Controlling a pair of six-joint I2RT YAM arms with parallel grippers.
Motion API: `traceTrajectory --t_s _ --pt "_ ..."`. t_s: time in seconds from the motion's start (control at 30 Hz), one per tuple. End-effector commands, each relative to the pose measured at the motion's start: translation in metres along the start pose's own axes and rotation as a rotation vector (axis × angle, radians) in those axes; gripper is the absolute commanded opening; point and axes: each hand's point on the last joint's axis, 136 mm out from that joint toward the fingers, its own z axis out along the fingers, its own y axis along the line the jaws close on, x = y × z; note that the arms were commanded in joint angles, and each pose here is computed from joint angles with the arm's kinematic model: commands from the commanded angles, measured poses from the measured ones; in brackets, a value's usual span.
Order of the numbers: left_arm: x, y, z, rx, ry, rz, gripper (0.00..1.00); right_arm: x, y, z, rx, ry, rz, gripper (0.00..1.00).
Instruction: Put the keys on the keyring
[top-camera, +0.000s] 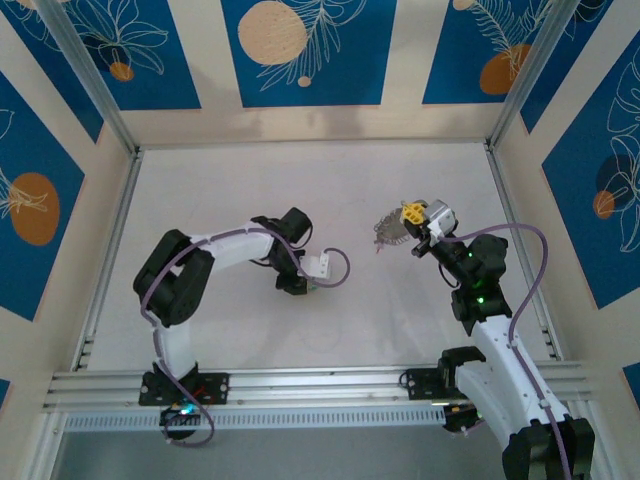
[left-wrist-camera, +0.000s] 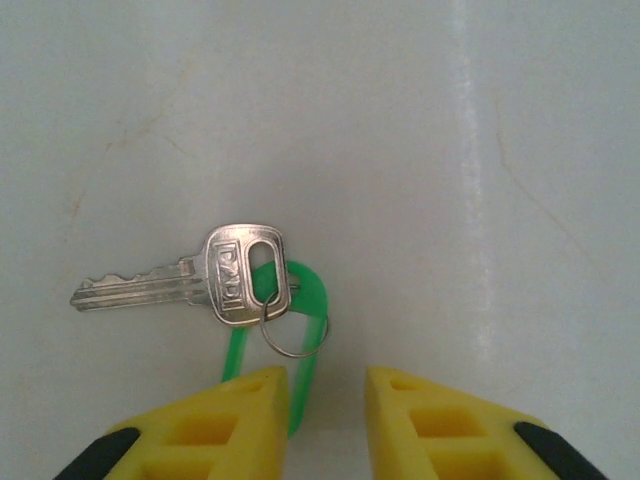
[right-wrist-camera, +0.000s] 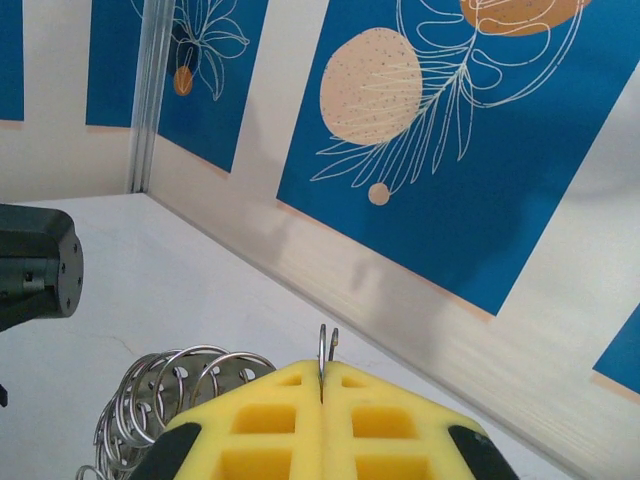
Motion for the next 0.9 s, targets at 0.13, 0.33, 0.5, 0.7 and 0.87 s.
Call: traceTrajectory --t_s 0.13,0.33,0.5,0.7,0.87 --pt "-0.011 -0.007 -0.004 0.011 -0.030 -0.087 0.34 -0.016 -0.005 -0.002 0.022 -0.054 -0.023 0.00" --pt "-0.008 0.003 -0.005 -0.046 0.001 -0.331 0.35 -0.016 -0.006 -0.003 0.027 -0.053 -0.023 0.00" --pt "-0.011 0.008 -0.013 -0.073 -0.009 -0.696 0.33 -0.017 -0.007 -0.003 0.031 -0.051 -0.016 0.00" --pt "-0.021 0.005 -0.015 -0.069 -0.124 -1.062 0.32 -0.018 -0.008 -0.004 0.033 -0.052 -0.015 0.00" --pt "-0.021 0.012 -0.009 -0.084 -0.073 -1.210 0.31 -0.022 -0.007 -0.004 0.027 -0.058 -0.013 0.00"
